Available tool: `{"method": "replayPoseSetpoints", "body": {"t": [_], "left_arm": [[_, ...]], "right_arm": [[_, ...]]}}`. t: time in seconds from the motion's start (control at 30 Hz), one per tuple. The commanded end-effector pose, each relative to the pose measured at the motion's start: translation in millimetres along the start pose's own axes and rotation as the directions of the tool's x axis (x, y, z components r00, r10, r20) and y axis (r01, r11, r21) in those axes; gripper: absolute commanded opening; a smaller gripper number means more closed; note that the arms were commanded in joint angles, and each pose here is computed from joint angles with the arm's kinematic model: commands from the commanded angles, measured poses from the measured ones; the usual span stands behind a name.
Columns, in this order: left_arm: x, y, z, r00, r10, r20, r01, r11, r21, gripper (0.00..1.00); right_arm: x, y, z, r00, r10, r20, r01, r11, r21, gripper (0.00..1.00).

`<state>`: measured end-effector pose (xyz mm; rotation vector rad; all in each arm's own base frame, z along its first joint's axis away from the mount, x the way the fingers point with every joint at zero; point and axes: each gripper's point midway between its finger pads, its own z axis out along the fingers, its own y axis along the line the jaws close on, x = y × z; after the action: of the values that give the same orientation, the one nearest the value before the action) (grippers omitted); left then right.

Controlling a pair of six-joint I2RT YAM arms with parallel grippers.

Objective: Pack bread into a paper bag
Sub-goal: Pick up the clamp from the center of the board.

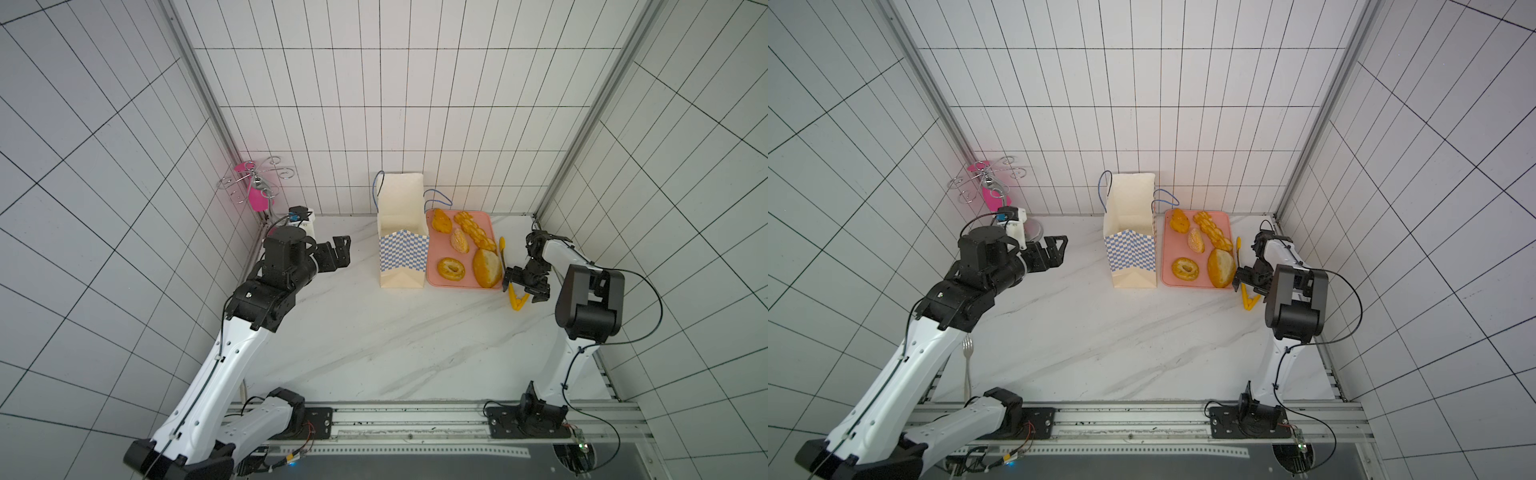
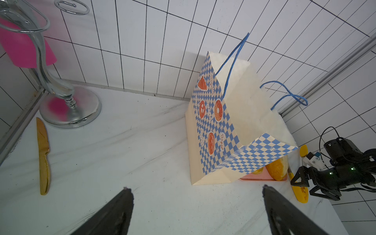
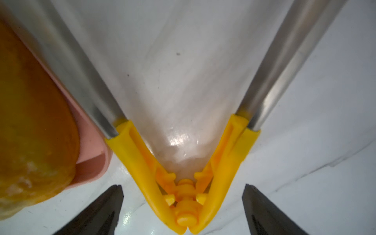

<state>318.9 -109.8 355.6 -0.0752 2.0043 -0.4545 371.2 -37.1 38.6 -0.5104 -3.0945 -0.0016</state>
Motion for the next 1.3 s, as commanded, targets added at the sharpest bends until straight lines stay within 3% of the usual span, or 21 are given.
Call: {"method": "replayPoseSetpoints", "body": {"t": [0.0, 0.47, 1.0, 1.27], "left_arm": [[-2.4, -1.7, -2.2, 1.000, 0.022, 0.018, -0.023, 1.000, 0.015, 0.99], [-7.7, -4.5, -8.4, 0.999, 0.008, 0.045, -0.010, 1.000, 0.029, 0.99], [-6.6, -7.7, -8.9, 0.999, -0.018, 0.049, 0.015, 0.998, 0.054, 0.99], [-6.2, -6.9, -11.6, 0.998, -0.024, 0.058, 0.021, 0.998, 0.055, 0.99]], "right_arm": [[-17.3, -4.4, 0.6, 1.000, 0.013, 0.012, -0.013, 1.000, -0.004, 0.95], [-31.3, -4.1, 20.9, 0.999, 0.039, -0.013, -0.040, 0.998, -0.044, 0.92], [-31.8, 6.7, 18.1, 0.999, 0.033, 0.010, -0.032, 0.994, -0.105, 0.81], [-23.5, 12.7, 22.6, 1.000, 0.027, -0.004, -0.027, 0.990, -0.136, 0.58]]}}
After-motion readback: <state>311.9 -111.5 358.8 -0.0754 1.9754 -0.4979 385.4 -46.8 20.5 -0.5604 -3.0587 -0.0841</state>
